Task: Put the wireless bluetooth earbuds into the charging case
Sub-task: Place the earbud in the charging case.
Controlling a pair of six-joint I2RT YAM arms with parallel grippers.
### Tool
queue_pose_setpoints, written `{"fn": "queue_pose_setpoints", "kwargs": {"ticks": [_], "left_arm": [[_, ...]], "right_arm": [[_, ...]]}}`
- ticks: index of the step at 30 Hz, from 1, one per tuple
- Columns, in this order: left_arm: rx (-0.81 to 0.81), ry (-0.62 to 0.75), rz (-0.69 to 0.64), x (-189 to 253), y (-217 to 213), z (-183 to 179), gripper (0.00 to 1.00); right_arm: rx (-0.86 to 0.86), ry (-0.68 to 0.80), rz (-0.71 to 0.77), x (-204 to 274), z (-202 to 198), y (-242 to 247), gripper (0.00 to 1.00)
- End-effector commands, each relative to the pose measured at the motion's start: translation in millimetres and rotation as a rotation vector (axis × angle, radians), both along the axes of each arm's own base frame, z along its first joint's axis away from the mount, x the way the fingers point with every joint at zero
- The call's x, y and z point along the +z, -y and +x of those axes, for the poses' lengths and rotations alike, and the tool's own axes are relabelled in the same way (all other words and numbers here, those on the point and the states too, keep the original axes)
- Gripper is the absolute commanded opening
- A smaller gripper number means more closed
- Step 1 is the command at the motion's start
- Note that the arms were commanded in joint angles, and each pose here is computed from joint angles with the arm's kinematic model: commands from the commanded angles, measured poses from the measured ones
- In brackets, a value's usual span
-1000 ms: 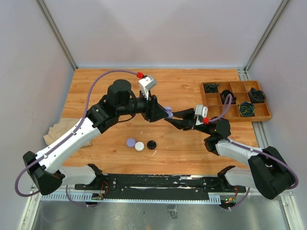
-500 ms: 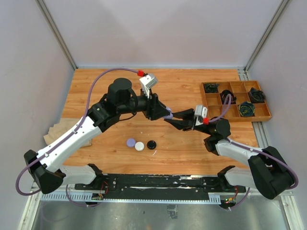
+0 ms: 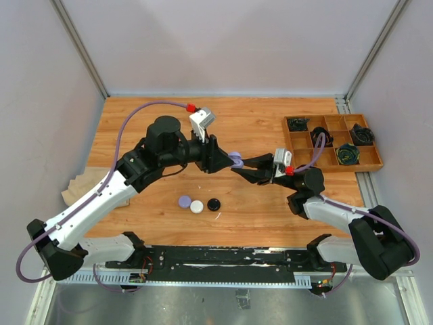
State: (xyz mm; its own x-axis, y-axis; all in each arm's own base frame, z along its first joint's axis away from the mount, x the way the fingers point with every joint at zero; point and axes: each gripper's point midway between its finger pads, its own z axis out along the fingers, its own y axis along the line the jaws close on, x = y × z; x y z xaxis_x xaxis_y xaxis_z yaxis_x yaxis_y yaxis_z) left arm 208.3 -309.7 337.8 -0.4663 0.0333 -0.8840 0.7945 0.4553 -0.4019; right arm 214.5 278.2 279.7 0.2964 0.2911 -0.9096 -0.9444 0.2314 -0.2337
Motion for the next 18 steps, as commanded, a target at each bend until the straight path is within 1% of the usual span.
{"fn": "queue_pose_setpoints", "kwargs": {"ticks": [1, 8, 18], "left_arm": [[-0.010, -0.039, 0.012, -11, 2, -7, 0.45], [-0.021, -0.052, 0.024, -18, 7, -4, 0.43], [-0.083, -0.047, 0.005, -14, 17, -9, 0.39]], "right_arm": [[0.005, 0.067, 0.026, 11, -5, 2, 0.01], [0.005, 0.068, 0.027, 11, -5, 2, 0.01], [0.005, 0.069, 0.027, 11, -5, 2, 0.01]]}}
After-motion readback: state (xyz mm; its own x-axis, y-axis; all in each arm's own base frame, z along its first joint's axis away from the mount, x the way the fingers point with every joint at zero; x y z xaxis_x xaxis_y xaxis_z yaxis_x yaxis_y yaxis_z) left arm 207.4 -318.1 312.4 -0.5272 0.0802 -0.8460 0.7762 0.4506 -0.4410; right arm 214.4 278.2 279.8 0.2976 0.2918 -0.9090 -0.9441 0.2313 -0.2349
